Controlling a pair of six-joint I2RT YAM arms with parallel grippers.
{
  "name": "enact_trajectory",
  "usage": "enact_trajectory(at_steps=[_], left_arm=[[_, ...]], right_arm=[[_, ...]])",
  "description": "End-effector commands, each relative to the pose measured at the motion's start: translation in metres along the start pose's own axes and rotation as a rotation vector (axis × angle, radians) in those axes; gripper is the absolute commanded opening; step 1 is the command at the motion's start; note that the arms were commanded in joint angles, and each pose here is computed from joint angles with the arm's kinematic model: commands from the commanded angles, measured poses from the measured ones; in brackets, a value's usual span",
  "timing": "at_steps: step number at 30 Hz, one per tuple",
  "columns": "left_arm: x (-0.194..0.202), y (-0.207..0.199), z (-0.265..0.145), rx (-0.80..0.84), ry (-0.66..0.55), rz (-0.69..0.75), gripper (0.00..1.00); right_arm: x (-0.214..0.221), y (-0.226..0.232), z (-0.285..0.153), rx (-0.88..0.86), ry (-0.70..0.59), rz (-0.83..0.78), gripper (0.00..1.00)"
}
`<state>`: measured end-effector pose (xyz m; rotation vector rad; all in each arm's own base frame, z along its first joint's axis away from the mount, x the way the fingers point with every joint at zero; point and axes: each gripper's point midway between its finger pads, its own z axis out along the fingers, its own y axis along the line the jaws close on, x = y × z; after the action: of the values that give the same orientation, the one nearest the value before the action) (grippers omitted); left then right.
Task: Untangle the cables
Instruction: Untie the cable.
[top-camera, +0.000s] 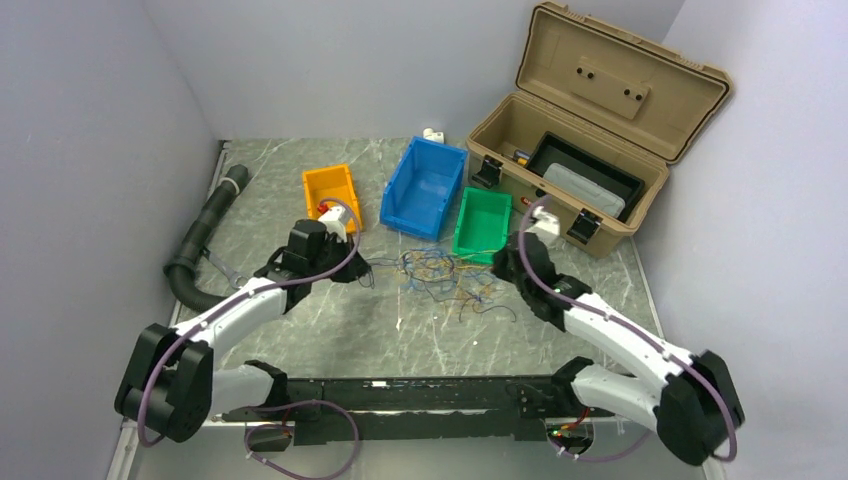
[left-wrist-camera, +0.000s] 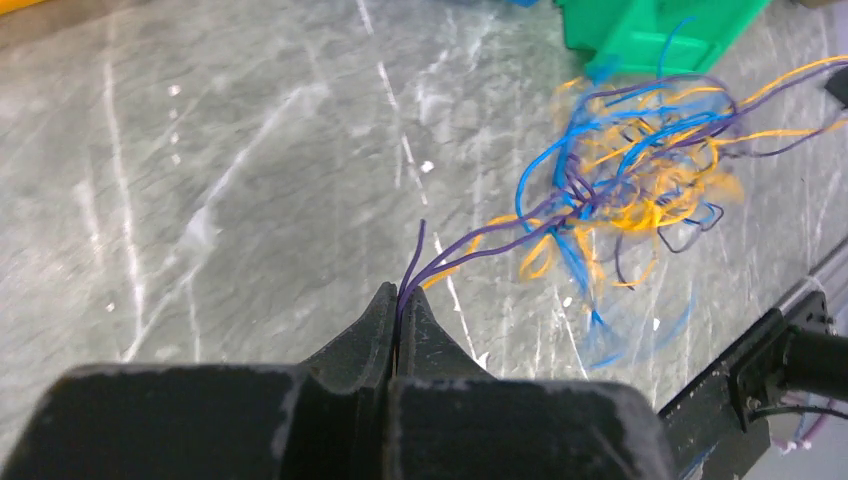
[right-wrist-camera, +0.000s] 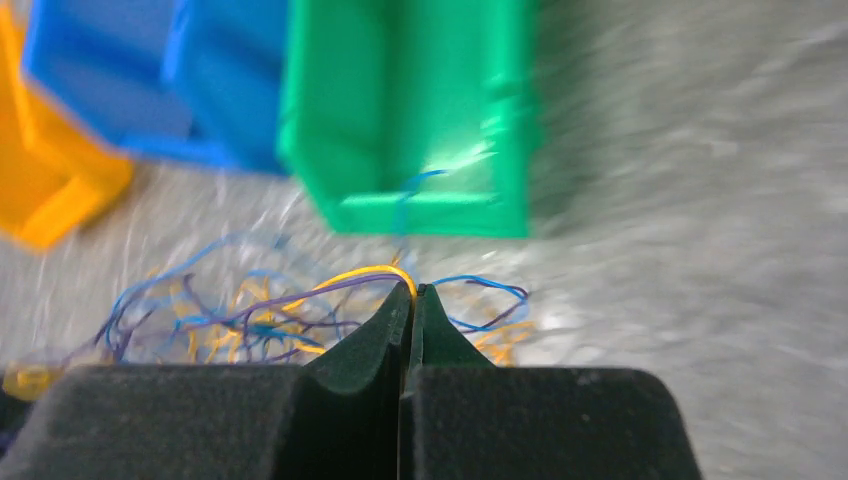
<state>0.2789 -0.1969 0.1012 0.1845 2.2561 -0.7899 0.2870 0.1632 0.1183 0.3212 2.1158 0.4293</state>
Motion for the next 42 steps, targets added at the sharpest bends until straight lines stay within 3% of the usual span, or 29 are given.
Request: enact_trajectory(at_steps=[1, 18, 21, 22, 25, 27, 30, 32, 35, 37, 42], left_arm=[[-0.010, 0.027, -0.014, -0.134, -0.076, -0.078, 0.00], [-0.031, 0.073, -0.064, -0.469, -0.245, -0.189, 0.00], [-0.042, 0.049, -0.063, -0.336, -0.254, -0.069, 0.00], [-0.045, 0.030, -0.058, -0.222, -0.245, 0.003, 0.04], [-0.043, -0.009, -0.050, -0.038, -0.214, 0.075, 0.30], [-0.040, -0.018, -0.046, -0.040, -0.194, 0.114, 0.47], [-0.035, -0.016, -0.041, -0.120, -0.168, 0.153, 0.62], [-0.032, -0.015, -0.038, -0.139, -0.152, 0.164, 0.75], [-0.030, -0.015, -0.030, -0.150, -0.115, 0.187, 0.82], [-0.026, -0.017, -0.022, -0.153, -0.080, 0.204, 0.84], [-0.020, -0.002, 0.002, -0.231, -0.029, 0.147, 0.88]], right_arm=[[-0.035, -0.085, -0.032, 0.330, -0.162, 0.139, 0.00], [-0.087, -0.137, -0.120, 0.510, -0.451, 0.344, 0.00], [-0.099, -0.107, -0.111, 0.354, -0.424, 0.224, 0.00], [-0.095, -0.083, -0.102, 0.222, -0.359, 0.119, 0.00], [-0.083, -0.028, -0.092, -0.069, -0.258, -0.003, 0.04], [-0.073, -0.008, -0.088, -0.176, -0.200, -0.026, 0.10], [-0.060, -0.004, -0.082, -0.195, -0.138, -0.025, 0.12], [-0.056, -0.008, -0.080, -0.180, -0.126, -0.029, 0.23], [-0.053, -0.005, -0.080, -0.206, -0.119, -0.047, 0.69], [-0.049, 0.009, -0.078, -0.281, -0.100, -0.081, 0.83], [-0.015, 0.045, -0.064, -0.442, 0.075, -0.119, 0.85]])
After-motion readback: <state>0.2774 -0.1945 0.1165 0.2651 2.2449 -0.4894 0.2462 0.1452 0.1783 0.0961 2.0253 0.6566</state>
